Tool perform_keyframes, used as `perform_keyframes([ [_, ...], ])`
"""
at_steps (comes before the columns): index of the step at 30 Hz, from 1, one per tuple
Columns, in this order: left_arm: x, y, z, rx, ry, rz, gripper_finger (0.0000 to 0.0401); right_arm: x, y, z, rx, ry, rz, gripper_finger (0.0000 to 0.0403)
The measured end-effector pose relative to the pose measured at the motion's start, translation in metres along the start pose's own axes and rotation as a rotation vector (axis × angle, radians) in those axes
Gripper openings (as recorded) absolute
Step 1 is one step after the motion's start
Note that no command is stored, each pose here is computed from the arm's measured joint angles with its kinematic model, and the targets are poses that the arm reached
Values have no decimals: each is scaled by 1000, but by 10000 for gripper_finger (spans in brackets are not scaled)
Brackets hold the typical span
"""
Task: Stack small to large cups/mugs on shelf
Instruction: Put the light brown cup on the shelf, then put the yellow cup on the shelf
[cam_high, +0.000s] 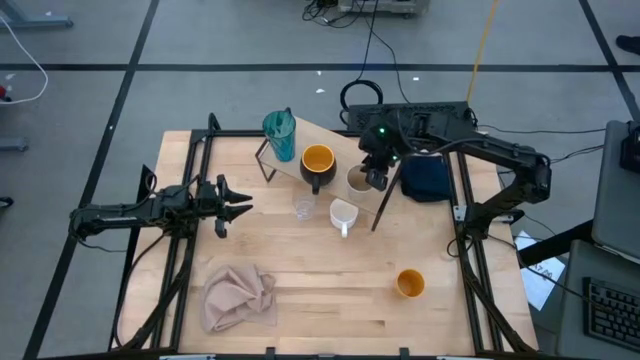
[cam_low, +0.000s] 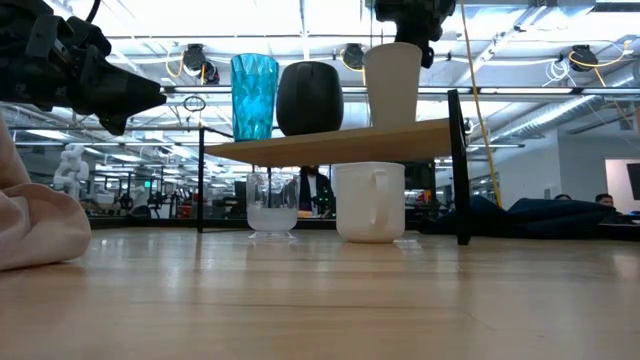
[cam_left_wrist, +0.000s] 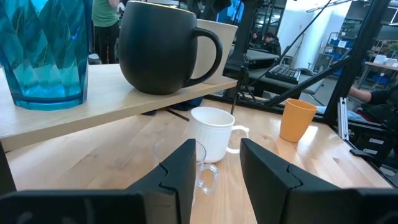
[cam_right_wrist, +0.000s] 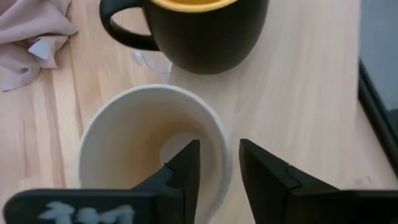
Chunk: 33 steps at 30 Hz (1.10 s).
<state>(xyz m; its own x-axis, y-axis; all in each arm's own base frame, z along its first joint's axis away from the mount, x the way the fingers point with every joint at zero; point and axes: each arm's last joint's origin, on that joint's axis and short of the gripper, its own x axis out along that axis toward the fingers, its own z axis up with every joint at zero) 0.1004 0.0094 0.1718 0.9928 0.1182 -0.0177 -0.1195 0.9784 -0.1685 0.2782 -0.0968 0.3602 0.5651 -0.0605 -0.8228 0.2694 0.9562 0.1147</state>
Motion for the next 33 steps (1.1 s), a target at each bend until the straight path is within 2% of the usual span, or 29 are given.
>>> perform_keyframes([
  [8, 0, 0, 0, -2, 0, 0, 124, -20, -5, 0, -9, -91, -19, 105],
  [13, 0, 0, 1, -9, -8, -1, 124, -57, 5, -2, -74, -267, -15, 105],
  [17, 0, 0, 3, -10, -29, -5, 124, -96, 21, -12, -179, -423, 4, 105],
  [22, 0, -1, 4, -19, -36, -9, 124, -142, 48, -36, -296, -583, 88, 105],
  [26, 0, 0, 4, -21, -39, -1, 124, -167, 67, -56, -376, -654, 189, 105],
  [30, 0, -1, 6, -22, -66, -3, 124, -176, 79, -68, -438, -676, 270, 105],
  [33, 0, -1, 8, -22, -87, -9, 124, -169, 83, -79, -488, -643, 270, 105],
])
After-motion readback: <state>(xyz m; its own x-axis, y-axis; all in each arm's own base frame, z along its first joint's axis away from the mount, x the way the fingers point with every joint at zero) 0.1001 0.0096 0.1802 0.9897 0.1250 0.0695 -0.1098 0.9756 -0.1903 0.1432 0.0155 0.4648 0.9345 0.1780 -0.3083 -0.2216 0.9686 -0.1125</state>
